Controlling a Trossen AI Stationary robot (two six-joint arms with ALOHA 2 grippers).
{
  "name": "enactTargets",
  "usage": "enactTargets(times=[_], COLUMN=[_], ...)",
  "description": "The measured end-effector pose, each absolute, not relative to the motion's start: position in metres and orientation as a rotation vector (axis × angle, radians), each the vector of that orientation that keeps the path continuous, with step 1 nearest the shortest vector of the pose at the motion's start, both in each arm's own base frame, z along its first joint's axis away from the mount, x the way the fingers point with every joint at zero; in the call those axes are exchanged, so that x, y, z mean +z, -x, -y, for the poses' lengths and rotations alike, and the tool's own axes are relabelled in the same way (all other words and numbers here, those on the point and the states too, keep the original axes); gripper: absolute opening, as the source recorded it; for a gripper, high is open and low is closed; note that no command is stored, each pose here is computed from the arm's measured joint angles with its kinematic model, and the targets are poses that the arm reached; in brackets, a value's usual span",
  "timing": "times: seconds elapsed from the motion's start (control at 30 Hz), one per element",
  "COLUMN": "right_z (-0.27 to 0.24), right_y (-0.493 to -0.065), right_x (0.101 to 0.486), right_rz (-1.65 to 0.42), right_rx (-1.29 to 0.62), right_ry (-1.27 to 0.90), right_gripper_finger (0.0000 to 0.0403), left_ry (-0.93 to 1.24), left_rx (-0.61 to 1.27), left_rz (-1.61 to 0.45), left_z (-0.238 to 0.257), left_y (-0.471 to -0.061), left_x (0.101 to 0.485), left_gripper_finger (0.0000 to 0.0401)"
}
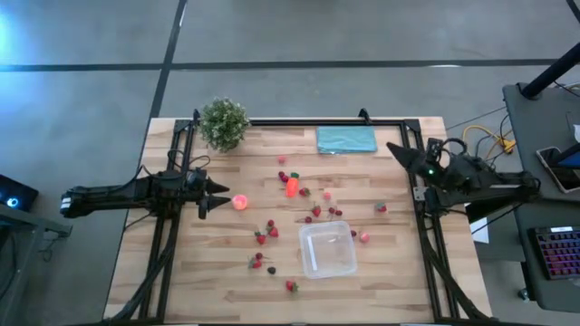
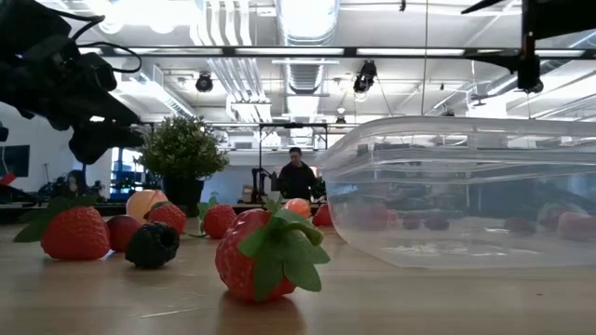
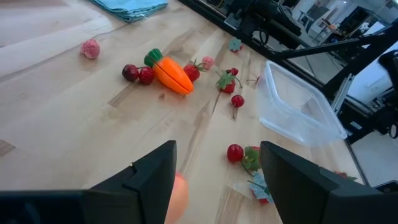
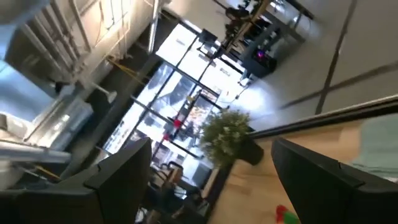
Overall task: Pick and placing Produce into tupperware
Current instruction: Put the red strawberry into the transparent container
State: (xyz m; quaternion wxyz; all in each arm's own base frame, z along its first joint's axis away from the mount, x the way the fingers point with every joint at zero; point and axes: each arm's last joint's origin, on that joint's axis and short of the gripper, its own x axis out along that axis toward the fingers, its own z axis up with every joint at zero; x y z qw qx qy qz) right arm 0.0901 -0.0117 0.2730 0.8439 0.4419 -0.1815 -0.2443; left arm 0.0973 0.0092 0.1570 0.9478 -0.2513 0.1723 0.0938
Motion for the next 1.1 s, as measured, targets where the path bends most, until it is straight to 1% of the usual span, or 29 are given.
enactTargets(times=[0.2, 0.3, 0.4, 0.5, 0.6, 0.67, 0.77, 0.83, 0.97, 1.1], right_z=[0.010, 0.010, 0.008, 0.006, 0.005, 0.005, 0.006, 0.005, 0.001, -0.004], right_y=[-0.114, -0.122, -0.126, -0.129, -0.124, -0.114, -0.098, -0.095, -0.107, -0.132], right_x=[0.269, 0.274, 0.284, 0.292, 0.300, 0.302, 0.302, 0.304, 0.299, 0.277], right_rz=[0.271, 0.257, 0.225, 0.144, -0.036, -0.219, -0.516, -0.677, -0.924, -1.136], right_rx=[-0.571, -0.586, -0.525, -0.481, -0.502, -0.590, -0.773, -0.832, -0.858, -0.853], right_ry=[-0.877, -0.886, -0.903, -0.896, -0.876, -0.869, -0.846, -0.834, -0.815, -0.798], right_gripper_finger=[0.0322, 0.0322, 0.0322, 0.0322, 0.0322, 0.0322, 0.0322, 0.0322, 0.0322, 0.0322], left_ry=[0.275, 0.258, 0.259, 0.260, 0.260, 0.260, 0.260, 0.261, 0.261, 0.261], left_rx=[0.179, 0.177, 0.177, 0.178, 0.178, 0.178, 0.178, 0.178, 0.178, 0.178], left_rz=[-0.359, -0.360, -0.360, -0.359, -0.359, -0.358, -0.358, -0.358, -0.358, -0.358], left_z=[-0.010, -0.010, -0.010, -0.010, -0.010, -0.010, -0.010, -0.010, -0.010, -0.010], left_y=[-0.097, -0.097, -0.097, -0.097, -0.097, -0.097, -0.097, -0.097, -0.097, -0.097], left_x=[0.157, 0.157, 0.157, 0.157, 0.157, 0.157, 0.157, 0.157, 0.157, 0.157], left_gripper_finger=[0.0217, 0.0217, 0.0217, 0.0217, 0.0217, 0.0217, 0.0217, 0.0217, 0.0217, 0.0217])
